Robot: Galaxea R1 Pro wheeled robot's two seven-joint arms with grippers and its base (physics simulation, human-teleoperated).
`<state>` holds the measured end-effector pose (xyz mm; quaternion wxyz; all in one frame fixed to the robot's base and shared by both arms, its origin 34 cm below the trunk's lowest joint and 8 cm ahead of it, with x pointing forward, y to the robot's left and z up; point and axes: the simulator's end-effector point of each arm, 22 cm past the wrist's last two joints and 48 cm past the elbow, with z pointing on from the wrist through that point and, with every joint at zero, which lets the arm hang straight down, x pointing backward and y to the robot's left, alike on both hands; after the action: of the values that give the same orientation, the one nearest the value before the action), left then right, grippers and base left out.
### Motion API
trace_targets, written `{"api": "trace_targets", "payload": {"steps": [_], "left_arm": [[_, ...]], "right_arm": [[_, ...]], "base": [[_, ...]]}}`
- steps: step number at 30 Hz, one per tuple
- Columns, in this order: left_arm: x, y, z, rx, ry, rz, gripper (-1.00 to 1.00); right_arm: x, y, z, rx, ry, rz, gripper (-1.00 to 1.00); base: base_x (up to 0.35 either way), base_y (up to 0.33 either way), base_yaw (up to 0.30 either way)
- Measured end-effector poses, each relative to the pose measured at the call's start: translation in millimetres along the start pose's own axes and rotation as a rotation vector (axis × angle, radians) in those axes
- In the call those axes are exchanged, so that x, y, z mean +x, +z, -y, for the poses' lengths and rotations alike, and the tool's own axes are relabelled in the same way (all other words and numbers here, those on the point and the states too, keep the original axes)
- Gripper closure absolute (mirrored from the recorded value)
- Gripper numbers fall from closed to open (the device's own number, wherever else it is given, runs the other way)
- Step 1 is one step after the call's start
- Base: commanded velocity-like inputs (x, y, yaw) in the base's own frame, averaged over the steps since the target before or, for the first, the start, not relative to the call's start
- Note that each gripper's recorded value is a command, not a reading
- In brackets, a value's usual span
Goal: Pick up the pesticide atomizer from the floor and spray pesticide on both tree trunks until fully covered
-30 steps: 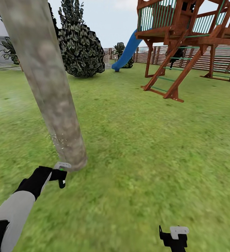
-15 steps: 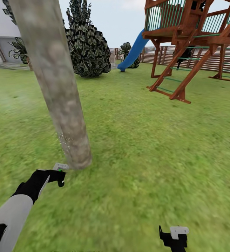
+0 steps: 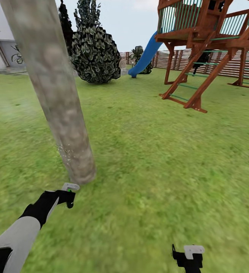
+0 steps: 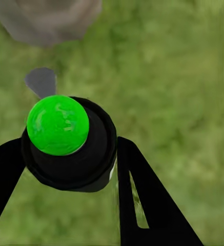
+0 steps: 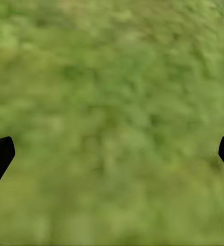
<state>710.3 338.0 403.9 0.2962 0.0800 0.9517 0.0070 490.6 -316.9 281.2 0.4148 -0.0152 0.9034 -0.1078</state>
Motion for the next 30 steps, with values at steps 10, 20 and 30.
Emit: {"api": "trace_targets", "payload": {"steps": [10, 20, 30], "left_arm": [[5.0, -1.4, -9.6, -0.009, -0.035, 0.002, 1.0], [10.3, -1.8, -14.9, -0.013, -0.065, 0.006, 1.0], [9.6, -2.0, -16.3, -0.015, -0.07, 0.009, 1.0]], "right_arm": [[0.4, -1.0, -5.7, -0.007, 0.006, -0.003, -1.0], [67.4, -40.4, -16.2, -0.026, -0.003, -0.113, -1.0], [77.6, -47.1, -16.5, -0.029, -0.006, -0.129, -1.0]], "base": [[0.09, -0.259, 0.0], [0.219, -0.197, 0.0], [-0.16, -0.22, 0.0]]}}
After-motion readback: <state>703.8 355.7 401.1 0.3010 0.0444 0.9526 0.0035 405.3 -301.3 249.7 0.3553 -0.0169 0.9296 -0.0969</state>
